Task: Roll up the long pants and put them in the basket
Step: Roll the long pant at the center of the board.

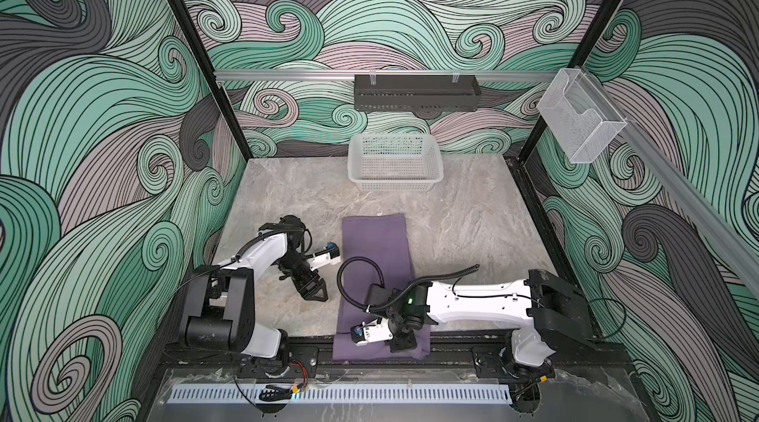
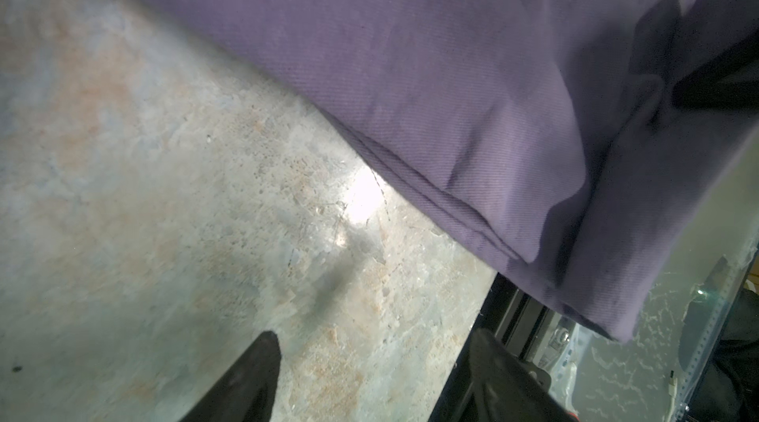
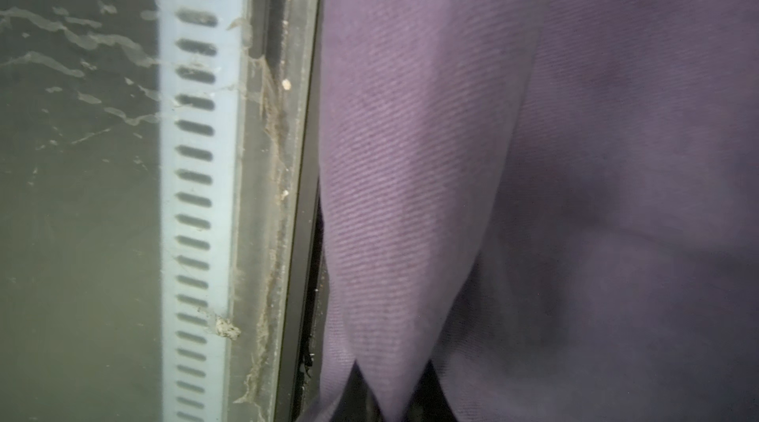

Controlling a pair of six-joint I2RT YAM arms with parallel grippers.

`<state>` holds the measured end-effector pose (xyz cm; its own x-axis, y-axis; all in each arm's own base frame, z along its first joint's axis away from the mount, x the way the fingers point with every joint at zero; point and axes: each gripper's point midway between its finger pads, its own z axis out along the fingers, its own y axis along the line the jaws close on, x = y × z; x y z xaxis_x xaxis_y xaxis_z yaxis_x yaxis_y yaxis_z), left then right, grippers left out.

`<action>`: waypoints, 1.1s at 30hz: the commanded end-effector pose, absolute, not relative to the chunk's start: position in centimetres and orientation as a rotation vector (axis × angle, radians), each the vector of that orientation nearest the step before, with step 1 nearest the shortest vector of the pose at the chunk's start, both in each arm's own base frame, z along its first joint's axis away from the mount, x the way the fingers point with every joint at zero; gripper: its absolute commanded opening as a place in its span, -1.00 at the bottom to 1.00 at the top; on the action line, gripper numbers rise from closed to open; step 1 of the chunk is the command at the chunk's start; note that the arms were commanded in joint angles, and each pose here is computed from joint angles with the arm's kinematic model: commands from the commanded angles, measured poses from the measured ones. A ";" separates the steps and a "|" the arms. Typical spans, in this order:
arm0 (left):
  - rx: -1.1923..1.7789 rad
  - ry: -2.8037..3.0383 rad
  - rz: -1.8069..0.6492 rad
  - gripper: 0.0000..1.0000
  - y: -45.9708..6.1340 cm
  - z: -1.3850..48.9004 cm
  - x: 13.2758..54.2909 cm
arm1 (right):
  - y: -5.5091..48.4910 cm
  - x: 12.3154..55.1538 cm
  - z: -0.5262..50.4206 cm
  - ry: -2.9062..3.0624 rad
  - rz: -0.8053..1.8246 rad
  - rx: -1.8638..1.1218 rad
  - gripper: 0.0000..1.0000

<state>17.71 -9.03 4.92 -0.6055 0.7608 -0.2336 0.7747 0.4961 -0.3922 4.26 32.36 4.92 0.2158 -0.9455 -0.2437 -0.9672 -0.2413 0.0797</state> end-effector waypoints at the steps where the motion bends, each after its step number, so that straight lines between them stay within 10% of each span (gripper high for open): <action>1: 1.382 2.691 -0.716 0.47 -9.1 5.2 18.2 | 31.1 6.0 4.5 1.875 0.229 -2.371 -0.78; 10: 1.383 2.679 -0.714 0.47 -9.2 5.6 18.0 | 31.3 11.0 4.7 1.887 0.096 -2.271 -0.70; 16: 1.380 2.678 -0.728 0.48 -9.3 5.9 18.0 | 30.7 12.8 3.4 1.949 -0.018 -2.255 -0.13; 33: 1.658 2.125 -0.780 0.57 -14.3 9.8 12.6 | 33.0 18.5 4.9 1.773 -0.189 -1.988 0.36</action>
